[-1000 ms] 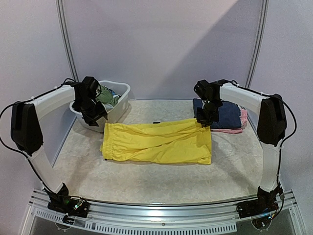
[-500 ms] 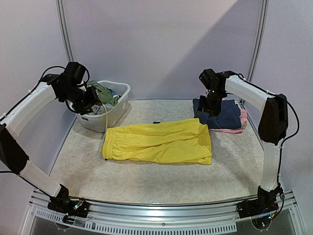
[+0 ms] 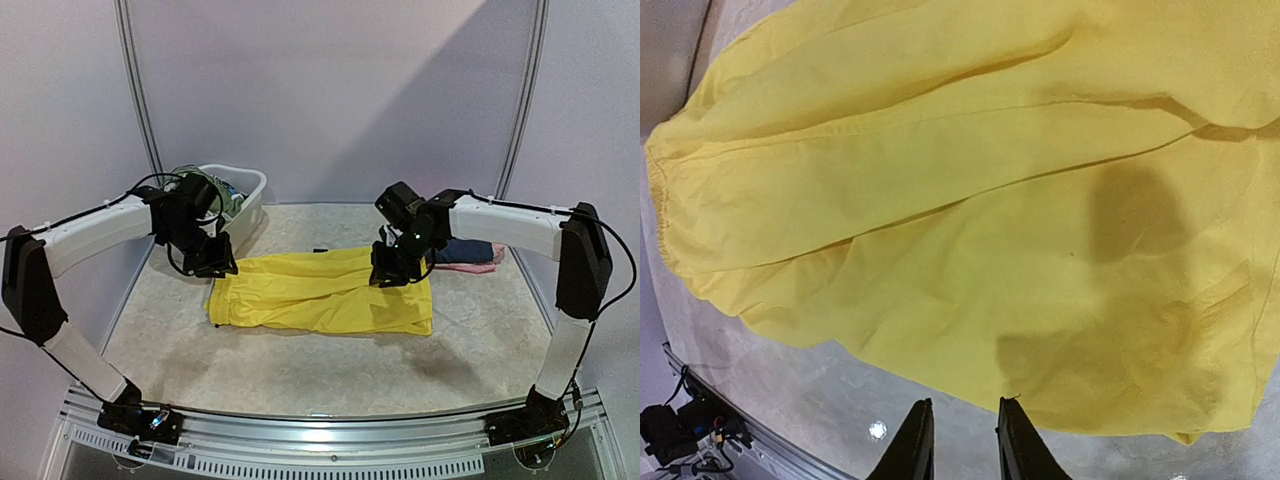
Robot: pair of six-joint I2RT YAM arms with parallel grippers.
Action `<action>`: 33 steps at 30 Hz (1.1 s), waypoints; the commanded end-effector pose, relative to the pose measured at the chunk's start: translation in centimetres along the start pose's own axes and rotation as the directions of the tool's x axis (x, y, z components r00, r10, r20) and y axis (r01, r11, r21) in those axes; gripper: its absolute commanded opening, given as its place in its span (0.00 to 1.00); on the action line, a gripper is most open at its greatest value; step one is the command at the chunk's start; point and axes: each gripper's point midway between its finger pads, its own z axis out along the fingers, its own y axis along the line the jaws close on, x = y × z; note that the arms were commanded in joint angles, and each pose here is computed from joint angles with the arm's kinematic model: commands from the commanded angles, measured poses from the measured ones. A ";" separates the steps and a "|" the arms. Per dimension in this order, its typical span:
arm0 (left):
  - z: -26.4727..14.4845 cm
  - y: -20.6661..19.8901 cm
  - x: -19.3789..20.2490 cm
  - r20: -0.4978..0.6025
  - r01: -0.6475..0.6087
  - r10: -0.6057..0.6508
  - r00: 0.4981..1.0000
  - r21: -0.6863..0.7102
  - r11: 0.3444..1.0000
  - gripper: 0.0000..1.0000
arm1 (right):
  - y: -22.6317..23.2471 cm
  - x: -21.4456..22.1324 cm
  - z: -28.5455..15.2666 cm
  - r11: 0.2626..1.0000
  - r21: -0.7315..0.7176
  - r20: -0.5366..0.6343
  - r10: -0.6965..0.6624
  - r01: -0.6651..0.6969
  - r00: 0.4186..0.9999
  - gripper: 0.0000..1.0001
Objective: Fold and stack the mixed laundry pile
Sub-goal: Fold the flattened shorts at the center of the board.
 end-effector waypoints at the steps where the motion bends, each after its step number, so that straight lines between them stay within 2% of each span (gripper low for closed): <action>1: 3.2 -1.8 -0.4 -0.044 -0.084 0.086 0.995 0.045 0.995 0.33 | -0.2 0.0 2.7 0.999 0.006 0.026 0.034 -0.035 0.999 0.22; 10: 8.2 -0.7 -0.6 -0.156 -0.125 0.118 0.981 -0.039 0.991 0.31 | -6.0 3.9 5.4 0.979 0.118 0.020 0.163 -0.165 0.986 0.21; 18: 11.1 1.2 3.7 -0.249 -0.133 0.109 0.962 -0.082 0.988 0.30 | -10.1 8.8 5.8 0.955 0.201 -0.030 0.228 -0.218 0.973 0.20; 26: 11.0 2.2 9.4 -0.330 -0.134 0.094 0.939 -0.099 0.986 0.29 | -14.2 11.9 2.4 0.916 0.304 -0.010 0.279 -0.263 0.960 0.21; 29: 9.9 1.8 12.0 -0.364 -0.130 0.093 0.927 -0.078 0.988 0.29 | -16.1 13.0 0.7 0.889 0.362 0.017 0.296 -0.282 0.955 0.21; 33: 7.4 1.0 15.6 -0.401 -0.146 0.117 0.909 -0.043 0.988 0.29 | -16.8 14.1 -2.0 0.880 0.346 0.039 0.333 -0.325 0.942 0.21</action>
